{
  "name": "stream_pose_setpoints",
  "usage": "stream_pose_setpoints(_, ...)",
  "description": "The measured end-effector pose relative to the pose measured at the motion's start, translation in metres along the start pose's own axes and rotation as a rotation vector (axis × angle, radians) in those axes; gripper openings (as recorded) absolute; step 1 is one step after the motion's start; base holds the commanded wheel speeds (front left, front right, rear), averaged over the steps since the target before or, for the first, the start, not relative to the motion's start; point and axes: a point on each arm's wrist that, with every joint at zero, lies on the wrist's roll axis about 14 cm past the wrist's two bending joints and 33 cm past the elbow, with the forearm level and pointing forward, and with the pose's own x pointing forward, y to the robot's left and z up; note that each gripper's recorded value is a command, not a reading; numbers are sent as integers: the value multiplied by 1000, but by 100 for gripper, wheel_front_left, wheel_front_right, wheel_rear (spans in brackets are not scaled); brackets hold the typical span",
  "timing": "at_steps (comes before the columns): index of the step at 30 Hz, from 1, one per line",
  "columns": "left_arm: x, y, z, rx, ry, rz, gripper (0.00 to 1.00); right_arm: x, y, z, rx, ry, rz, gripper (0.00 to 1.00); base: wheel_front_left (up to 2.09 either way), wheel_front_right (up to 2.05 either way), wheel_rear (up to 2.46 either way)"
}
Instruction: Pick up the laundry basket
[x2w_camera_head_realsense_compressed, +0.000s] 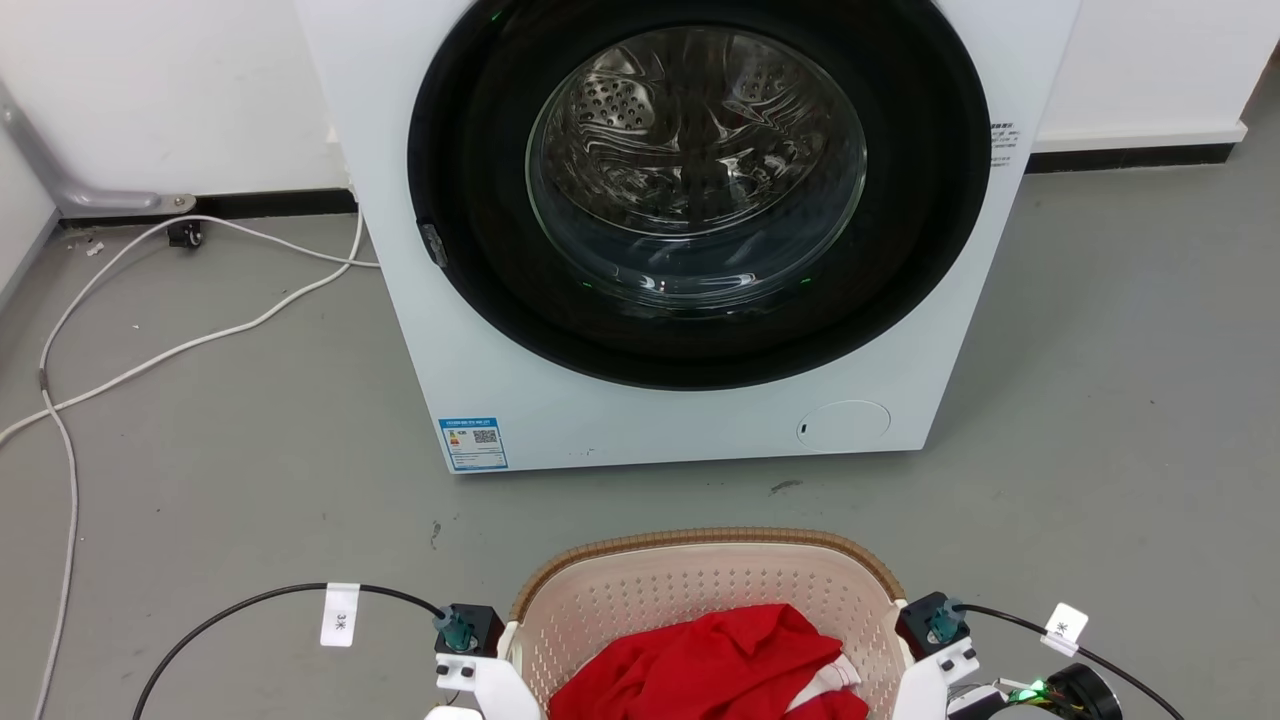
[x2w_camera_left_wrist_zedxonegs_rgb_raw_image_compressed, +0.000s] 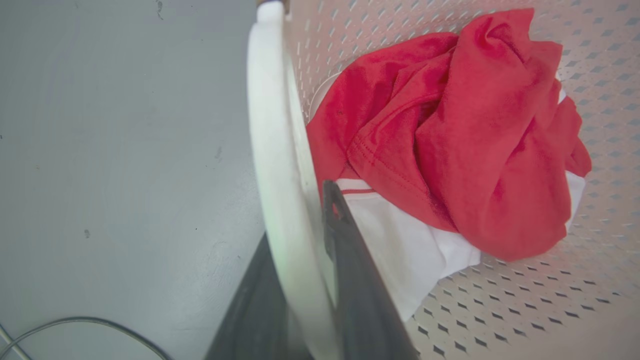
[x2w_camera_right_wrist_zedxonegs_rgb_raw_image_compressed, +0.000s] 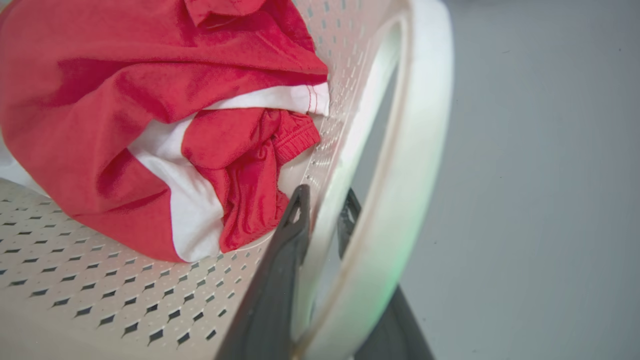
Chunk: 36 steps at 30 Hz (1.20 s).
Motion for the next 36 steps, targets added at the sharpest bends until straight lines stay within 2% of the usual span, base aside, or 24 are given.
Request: stream_pose_setpoints(36,0,3,-4,-4,9,3,0,1,0,-1,9,8,7,0,0,0,0)
